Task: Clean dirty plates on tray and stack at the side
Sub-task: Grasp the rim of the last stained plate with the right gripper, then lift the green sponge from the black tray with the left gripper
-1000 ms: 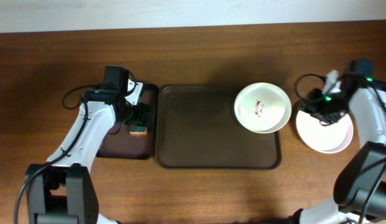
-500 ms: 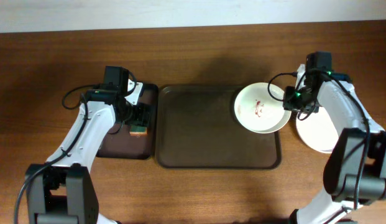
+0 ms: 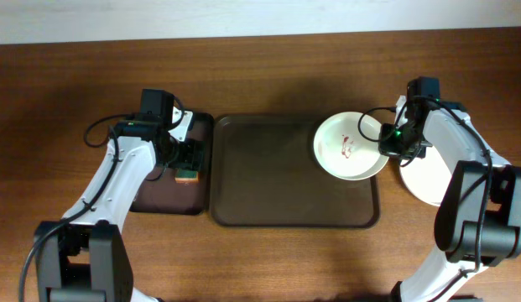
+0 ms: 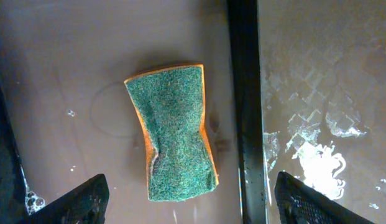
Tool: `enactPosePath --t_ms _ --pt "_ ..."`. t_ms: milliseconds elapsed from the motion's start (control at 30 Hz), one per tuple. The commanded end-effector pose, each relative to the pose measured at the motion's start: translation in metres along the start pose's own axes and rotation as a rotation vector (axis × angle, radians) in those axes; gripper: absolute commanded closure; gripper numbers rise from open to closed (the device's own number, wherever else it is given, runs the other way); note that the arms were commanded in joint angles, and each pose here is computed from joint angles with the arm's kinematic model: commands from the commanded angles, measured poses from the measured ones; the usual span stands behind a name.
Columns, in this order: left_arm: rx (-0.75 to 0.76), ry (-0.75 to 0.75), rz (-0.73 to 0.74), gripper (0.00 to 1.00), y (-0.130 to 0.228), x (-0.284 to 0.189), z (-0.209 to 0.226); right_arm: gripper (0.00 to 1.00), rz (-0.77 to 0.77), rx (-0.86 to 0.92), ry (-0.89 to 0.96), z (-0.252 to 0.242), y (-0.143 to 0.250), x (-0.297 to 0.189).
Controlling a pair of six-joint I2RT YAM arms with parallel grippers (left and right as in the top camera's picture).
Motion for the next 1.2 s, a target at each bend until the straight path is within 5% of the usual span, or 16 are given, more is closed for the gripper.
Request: enactPosePath --t_ms 0,533,733,1167 --pt "0.002 0.009 -0.012 0.16 -0.003 -0.005 -0.002 0.95 0.015 -0.007 0.005 0.001 0.003 0.004" --pt "0.002 0.010 -0.015 0.16 -0.003 -0.005 -0.002 0.96 0.026 -0.135 -0.248 0.102 0.012 -0.025" --pt "0.003 0.012 -0.027 0.25 0.001 0.006 0.000 0.96 0.039 -0.186 -0.238 0.143 0.015 -0.015" --pt "-0.002 0.056 -0.073 0.39 0.016 0.038 0.000 0.96 0.037 -0.186 -0.227 0.147 0.015 -0.013"
Point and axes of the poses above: each gripper's point midway between its finger pads, its own x axis out along the fingers, its own z axis along the line the jaws close on, y = z × x, the point moved 4 cm from there along -x, back along the fingers, and after that the axes turned 13 degrees about -x, right-handed, at the moved point
